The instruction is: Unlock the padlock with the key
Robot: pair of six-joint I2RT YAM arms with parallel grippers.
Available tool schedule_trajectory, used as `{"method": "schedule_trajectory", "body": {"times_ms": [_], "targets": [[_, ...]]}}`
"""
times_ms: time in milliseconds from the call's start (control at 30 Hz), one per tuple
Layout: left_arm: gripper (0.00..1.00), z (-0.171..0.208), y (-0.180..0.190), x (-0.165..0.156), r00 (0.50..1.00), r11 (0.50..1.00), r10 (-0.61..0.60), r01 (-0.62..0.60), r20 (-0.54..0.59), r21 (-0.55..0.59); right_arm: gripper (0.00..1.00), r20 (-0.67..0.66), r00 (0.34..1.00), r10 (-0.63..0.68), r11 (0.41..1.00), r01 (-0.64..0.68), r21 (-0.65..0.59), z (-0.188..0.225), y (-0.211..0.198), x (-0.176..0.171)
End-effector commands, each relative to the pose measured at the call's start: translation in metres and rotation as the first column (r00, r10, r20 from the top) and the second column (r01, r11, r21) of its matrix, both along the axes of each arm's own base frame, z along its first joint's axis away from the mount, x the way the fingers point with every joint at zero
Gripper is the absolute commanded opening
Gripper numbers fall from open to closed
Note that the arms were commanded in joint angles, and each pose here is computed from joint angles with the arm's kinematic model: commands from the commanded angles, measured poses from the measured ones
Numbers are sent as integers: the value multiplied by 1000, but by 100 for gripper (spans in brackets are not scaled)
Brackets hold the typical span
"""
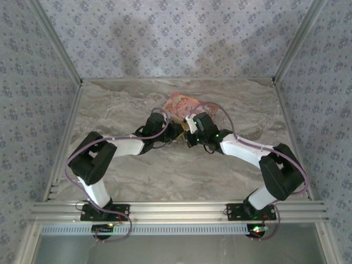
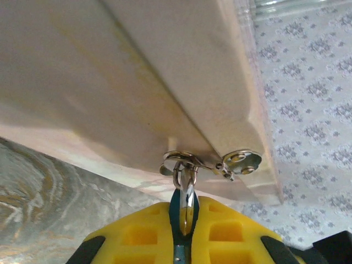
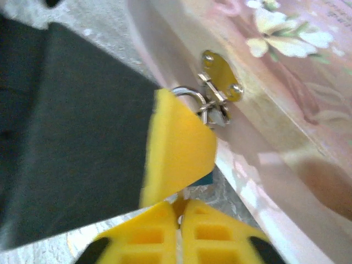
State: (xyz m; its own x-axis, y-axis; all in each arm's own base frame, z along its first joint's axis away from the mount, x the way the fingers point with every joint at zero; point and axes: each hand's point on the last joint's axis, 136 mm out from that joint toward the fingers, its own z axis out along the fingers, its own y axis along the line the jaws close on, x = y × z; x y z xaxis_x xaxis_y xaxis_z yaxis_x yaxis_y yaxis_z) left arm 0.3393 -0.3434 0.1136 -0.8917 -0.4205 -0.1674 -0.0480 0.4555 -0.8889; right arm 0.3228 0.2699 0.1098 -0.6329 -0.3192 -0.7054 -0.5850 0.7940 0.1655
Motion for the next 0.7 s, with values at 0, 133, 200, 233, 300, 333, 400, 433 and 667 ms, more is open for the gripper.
{"method": "schedule_trajectory", "body": {"times_ms": [0,133,200,233,300,333,400,433,667], "targets": [[0,45,-7,-1,993,996,-25,35,112,-84,0,-71,995,64,997,-60,51,-6,12,-9],[0,40,-4,-2,995,996,-19,28,103,-81,1,-104,991,84,992,-72,107,-9,15,-15],[0,39,-4,-2,995,996,-19,28,100,-84,23,-93,993,68,992,-57,110,-6,13,-13],[0,40,-4,-2,995,996,-21,29,100,-84,35,-89,995,55,994,-46,102,-6,11,-12],[0,41,-5,-2,994,996,-22,30,103,-86,42,-80,996,44,994,-36,104,-5,9,-11],[0,42,-5,-2,994,996,-22,31,105,-86,42,-82,996,45,993,-36,108,-5,9,-11],[0,43,-5,-2,994,996,-24,33,106,-88,43,-81,996,47,994,-39,100,-4,10,-10],[0,43,-5,-2,994,995,-25,34,106,-89,43,-81,995,53,995,-45,93,-5,11,-10],[0,48,-5,-3,993,995,-23,35,116,-99,5,-108,991,74,993,-63,105,-9,17,-8]]}}
